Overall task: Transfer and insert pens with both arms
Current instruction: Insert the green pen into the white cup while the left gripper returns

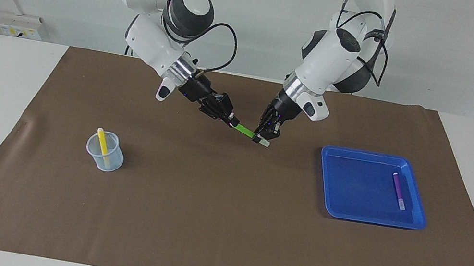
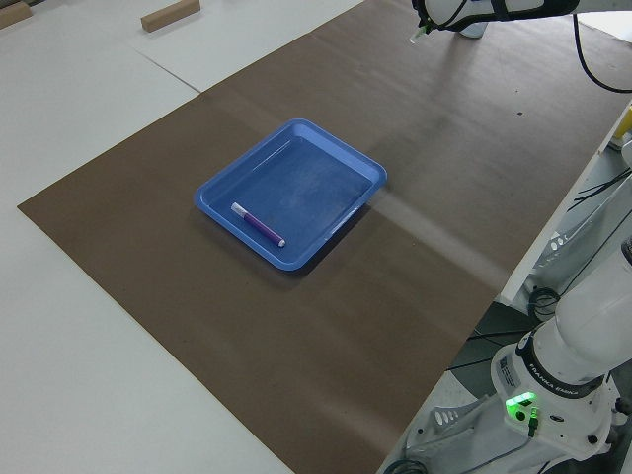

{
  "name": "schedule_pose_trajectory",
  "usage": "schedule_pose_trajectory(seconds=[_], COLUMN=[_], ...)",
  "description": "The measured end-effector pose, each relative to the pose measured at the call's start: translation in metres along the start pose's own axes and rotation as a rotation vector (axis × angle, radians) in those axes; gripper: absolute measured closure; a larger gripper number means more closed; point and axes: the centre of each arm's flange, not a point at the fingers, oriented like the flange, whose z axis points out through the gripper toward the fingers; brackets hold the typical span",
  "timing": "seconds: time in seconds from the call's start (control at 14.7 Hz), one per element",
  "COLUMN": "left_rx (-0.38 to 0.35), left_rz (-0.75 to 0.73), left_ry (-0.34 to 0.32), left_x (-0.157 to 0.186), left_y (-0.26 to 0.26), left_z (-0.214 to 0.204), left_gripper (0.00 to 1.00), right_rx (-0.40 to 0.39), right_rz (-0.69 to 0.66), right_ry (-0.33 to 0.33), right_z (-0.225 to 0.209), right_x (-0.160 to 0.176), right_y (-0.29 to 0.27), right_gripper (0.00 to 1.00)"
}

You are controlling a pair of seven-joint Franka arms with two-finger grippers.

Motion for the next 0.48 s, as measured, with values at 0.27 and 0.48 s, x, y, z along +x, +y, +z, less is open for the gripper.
schedule_pose_trajectory(seconds=[0.27,0.48], left_rx=[0.002,0.004], left_rz=[0.019,0.085], left_ry=[0.000,0.000], left_x=[-0.0009,-0.0046], left_y=[-0.0006,-0.0029], left_z=[0.0005,0.0017], left_gripper=[0.78,0.45], right_rx=[0.002,0.008], right_rz=[0.000,-0.003], right_ry=[0.000,0.005], right_z=[-0.0002,-0.0026], right_x=[0.0001,0.0020], right_y=[-0.0008,-0.0039], right_gripper=[0.82,0.82])
